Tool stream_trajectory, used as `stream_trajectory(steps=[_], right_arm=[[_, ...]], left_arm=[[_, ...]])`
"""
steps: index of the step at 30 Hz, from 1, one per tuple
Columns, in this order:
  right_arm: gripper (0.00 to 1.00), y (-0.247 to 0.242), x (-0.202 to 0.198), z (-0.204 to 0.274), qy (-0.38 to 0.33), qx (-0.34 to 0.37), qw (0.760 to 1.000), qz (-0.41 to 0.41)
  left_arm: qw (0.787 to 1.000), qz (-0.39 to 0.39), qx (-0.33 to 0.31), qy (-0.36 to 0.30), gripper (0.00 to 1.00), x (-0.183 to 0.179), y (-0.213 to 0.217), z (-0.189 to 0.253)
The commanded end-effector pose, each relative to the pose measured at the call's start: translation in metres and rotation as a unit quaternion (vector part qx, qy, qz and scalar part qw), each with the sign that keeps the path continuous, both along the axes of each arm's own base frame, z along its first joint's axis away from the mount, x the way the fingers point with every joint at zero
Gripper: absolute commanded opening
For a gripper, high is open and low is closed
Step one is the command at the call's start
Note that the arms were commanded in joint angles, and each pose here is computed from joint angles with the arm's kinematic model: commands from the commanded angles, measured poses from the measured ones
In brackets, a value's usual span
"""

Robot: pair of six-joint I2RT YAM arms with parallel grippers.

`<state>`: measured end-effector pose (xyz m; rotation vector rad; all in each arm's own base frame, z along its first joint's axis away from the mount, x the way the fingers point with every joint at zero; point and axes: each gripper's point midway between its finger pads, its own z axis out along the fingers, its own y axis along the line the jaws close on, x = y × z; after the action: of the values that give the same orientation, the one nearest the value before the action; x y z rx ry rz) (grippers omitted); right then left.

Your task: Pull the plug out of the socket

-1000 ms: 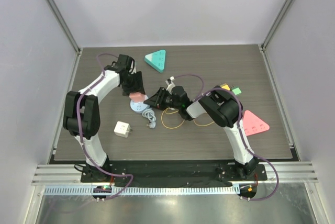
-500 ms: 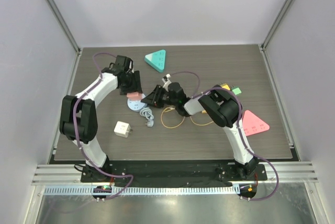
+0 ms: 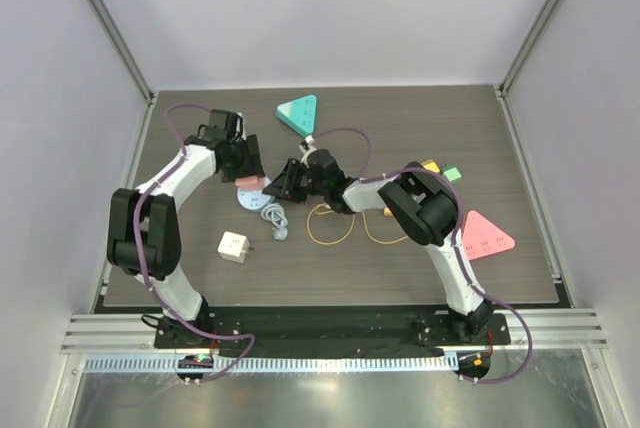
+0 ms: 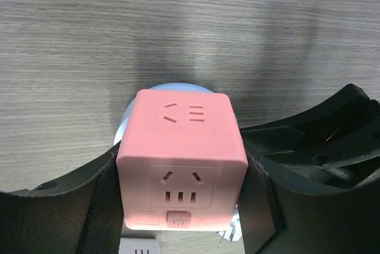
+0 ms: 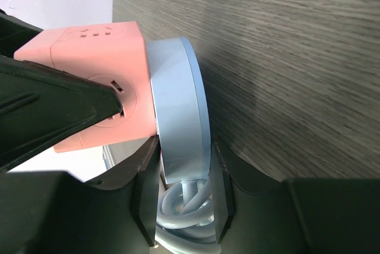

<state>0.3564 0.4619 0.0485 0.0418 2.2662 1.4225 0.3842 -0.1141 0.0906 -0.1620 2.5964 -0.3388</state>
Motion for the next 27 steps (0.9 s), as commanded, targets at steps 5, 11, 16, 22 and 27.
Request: stream_trajectory(steps=[5, 11, 16, 22, 27], right_arm=[[0.01, -0.028, 0.01, -0.061, 0.043, -0.128, 0.988, -0.075], [0.01, -0.031, 0.013, -0.059, 0.024, -0.165, 0.982, -0.09], [0.01, -0.032, 0.012, -0.06, 0.007, -0.207, 0.973, -0.107], [0.01, -0.029, 0.015, -0.061, 0.009, -0.203, 0.973, -0.107], [0.01, -0.03, 0.016, -0.064, 0.016, -0.198, 0.974, -0.109]], left_arm=[[0.975, -0.086, -0.199, -0.045, 0.0, -0.004, -0.08, 0.063], [0.971, -0.045, -0.233, -0.012, 0.0, -0.001, -0.068, 0.049], [0.987, 0.008, -0.16, 0.017, 0.0, 0.002, -0.036, 0.029], [0.999, 0.012, -0.033, -0.035, 0.0, 0.0, -0.018, 0.045], [0.999, -0.02, -0.035, -0.021, 0.0, -0.008, -0.035, 0.042]])
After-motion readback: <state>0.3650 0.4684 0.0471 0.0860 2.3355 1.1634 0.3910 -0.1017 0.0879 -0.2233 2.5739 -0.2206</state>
